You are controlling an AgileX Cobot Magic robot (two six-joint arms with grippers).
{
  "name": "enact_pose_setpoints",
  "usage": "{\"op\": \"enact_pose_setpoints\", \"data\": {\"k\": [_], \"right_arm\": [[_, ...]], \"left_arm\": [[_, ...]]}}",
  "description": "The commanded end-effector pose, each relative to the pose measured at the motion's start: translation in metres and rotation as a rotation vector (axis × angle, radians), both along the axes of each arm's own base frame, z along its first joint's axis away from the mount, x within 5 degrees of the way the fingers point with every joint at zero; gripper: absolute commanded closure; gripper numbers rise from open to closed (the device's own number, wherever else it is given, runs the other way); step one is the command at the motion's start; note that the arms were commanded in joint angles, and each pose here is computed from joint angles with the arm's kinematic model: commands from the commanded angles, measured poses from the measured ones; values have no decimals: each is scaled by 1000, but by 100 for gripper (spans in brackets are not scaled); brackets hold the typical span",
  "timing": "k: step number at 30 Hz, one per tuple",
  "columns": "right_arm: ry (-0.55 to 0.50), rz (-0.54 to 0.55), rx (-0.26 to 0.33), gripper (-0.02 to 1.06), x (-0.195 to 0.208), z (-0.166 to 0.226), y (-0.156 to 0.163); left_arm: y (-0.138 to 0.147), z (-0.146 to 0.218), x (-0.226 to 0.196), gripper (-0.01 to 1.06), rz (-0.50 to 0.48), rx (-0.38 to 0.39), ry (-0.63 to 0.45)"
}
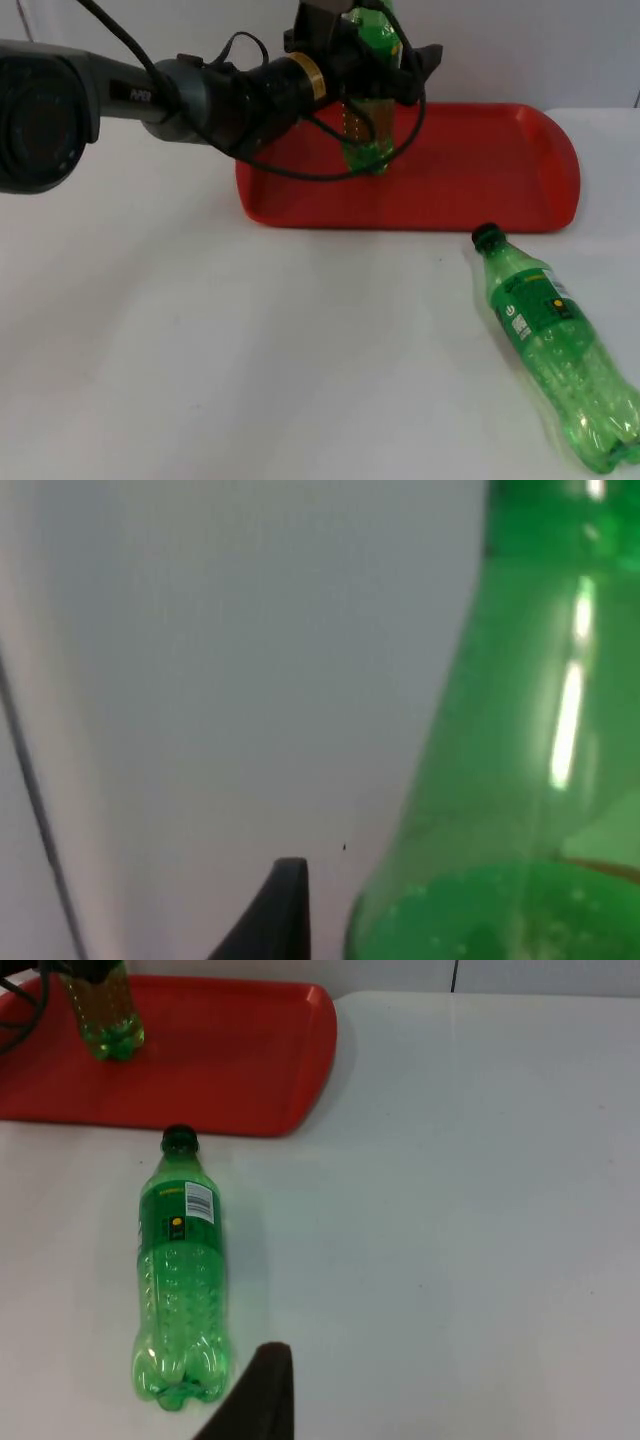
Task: Place the bottle upright on the tray.
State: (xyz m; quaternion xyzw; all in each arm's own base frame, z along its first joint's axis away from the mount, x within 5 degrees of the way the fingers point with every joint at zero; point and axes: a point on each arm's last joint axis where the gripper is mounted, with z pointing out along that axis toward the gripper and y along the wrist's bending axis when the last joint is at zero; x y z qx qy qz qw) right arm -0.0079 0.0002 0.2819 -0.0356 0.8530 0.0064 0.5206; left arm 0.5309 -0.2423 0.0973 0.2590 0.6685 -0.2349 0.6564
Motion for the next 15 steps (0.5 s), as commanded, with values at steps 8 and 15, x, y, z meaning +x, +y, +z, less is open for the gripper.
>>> {"op": "enact_pose_setpoints", "data": {"k": [8,15], "right_arm": [[0,-2,1,0,0,-2,0],[0,-2,1,0,0,-2,0]], "left_arm": [[3,14,2,0,7,54,11],[8,13,3,0,58,49,103]]}}
